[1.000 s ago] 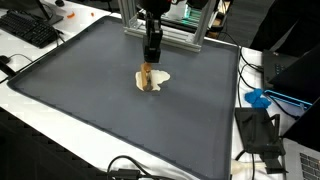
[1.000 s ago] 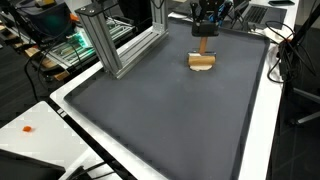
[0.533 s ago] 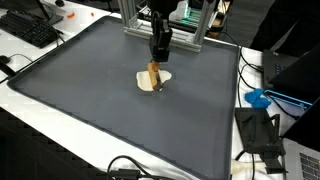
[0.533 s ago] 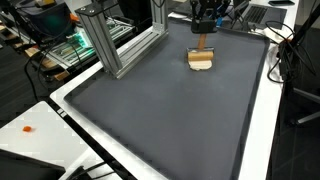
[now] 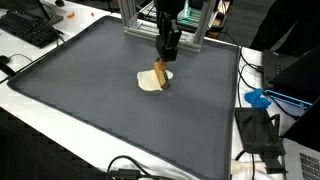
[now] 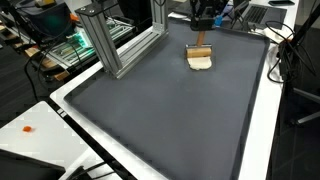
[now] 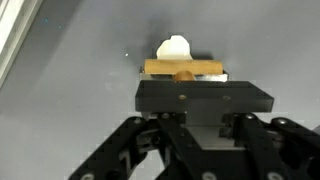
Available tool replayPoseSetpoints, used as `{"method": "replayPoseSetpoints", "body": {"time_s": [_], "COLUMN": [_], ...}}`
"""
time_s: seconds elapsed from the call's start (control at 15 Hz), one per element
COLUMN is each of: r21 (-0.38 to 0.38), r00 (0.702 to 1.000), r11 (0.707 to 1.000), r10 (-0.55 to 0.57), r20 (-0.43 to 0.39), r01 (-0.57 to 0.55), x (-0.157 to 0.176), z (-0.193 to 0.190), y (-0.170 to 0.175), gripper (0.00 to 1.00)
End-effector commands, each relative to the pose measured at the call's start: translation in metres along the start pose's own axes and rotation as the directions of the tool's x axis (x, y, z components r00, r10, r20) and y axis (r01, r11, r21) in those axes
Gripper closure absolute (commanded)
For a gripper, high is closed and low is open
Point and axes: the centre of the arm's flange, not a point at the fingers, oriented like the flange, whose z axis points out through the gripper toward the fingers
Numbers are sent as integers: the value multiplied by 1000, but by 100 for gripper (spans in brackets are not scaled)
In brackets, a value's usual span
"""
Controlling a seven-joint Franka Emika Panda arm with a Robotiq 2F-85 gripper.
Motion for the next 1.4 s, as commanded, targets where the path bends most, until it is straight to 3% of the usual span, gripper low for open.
{"method": "replayPoseSetpoints", "body": {"time_s": [0.0, 0.47, 0.93, 1.33], "r21": [-72, -61, -54, -75], "r00": [991, 985, 1000, 995], "r11": [997, 998, 998, 997], "r10": [-11, -2, 11, 9], "r20": [130, 175, 21, -103], "r01": [21, 13, -10, -16], "x": [-25, -34, -10, -1], "z": [50, 47, 46, 52], "y": [5, 7, 8, 8], "gripper": [78, 78, 78, 78]}}
